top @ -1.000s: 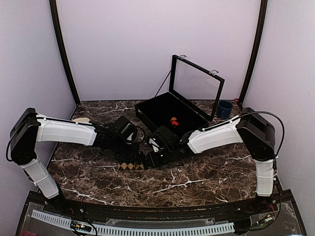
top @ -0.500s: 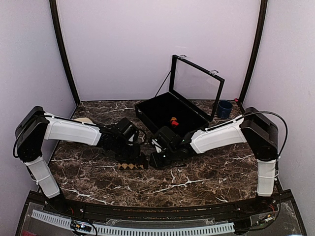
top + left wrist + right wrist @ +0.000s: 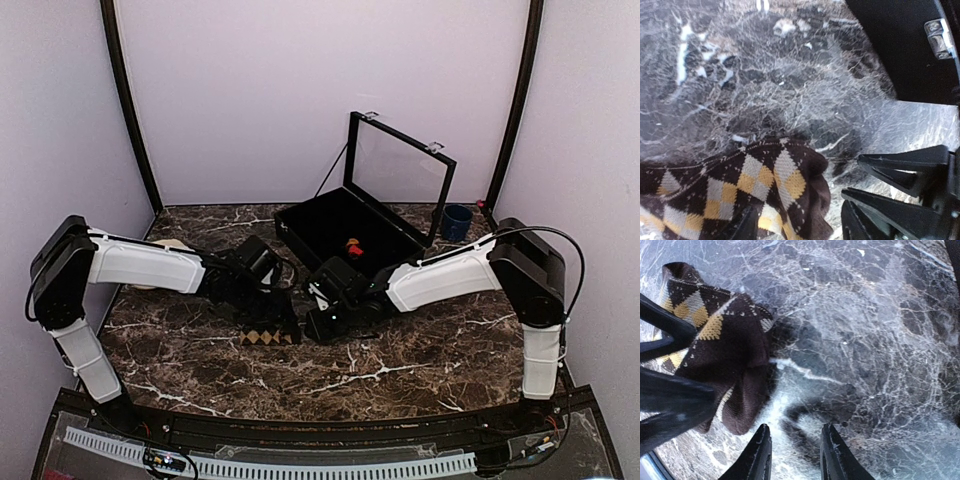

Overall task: Roll the socks
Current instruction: Fold the sock at the center of the board.

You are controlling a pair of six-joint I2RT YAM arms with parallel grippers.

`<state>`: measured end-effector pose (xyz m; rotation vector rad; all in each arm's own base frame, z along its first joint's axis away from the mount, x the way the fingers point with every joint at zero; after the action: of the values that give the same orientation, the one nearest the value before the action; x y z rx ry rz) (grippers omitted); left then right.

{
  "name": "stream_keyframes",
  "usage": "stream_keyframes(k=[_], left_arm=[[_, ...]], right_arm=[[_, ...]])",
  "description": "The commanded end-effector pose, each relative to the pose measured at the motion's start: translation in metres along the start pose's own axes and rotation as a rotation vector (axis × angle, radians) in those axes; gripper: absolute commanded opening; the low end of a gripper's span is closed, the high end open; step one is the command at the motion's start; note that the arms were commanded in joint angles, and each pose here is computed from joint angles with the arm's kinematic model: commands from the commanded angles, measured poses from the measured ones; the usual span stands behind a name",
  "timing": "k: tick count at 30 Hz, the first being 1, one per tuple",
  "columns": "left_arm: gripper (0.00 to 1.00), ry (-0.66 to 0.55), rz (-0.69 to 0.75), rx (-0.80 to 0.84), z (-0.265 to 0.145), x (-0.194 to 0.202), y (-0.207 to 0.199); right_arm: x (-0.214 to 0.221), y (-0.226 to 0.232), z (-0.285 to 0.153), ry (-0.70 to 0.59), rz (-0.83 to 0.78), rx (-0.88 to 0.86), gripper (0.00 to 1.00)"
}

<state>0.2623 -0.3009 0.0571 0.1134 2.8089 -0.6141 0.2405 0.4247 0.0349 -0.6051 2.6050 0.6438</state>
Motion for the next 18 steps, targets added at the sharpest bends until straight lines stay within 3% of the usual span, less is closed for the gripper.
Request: stream_keyframes(k=[1,9,13,18], left_arm=[[0.61,-0.077,-0.008,0.019,-0.033,-0.018,-0.008],[0.6,-0.176,-0.073,-0.01,-0.061,-0.014,0.027],[0.52,-0.145,-0.088,0.002,-0.051,0.001,0.04],[0.5,-0.127,-0.09,-0.01,-0.044,0.007,0.046]], right_arm=[[-0.017,0.009,-0.019,-0.055,-0.033,0.0,0.32],[-0.026,0.021,-0.031,-0.095,-0.074,-0.007,0.32],[-0.038,0.03,-0.033,-0.118,-0.086,-0.018,0.32],[-0.053,0.046,-0.037,-0.144,-0.111,-0.046,0.32]])
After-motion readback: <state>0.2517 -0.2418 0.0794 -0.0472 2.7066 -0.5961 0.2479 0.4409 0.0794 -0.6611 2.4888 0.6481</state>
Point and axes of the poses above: each gripper's point midway between its finger pads, its own z axis out along the fingers, its own y axis along the line the jaws close on, x = y × z, the point moved 1 cm from there along -z, back along the fingers, and after that the axes turned 3 degrees about z, right-handed, at the moved point
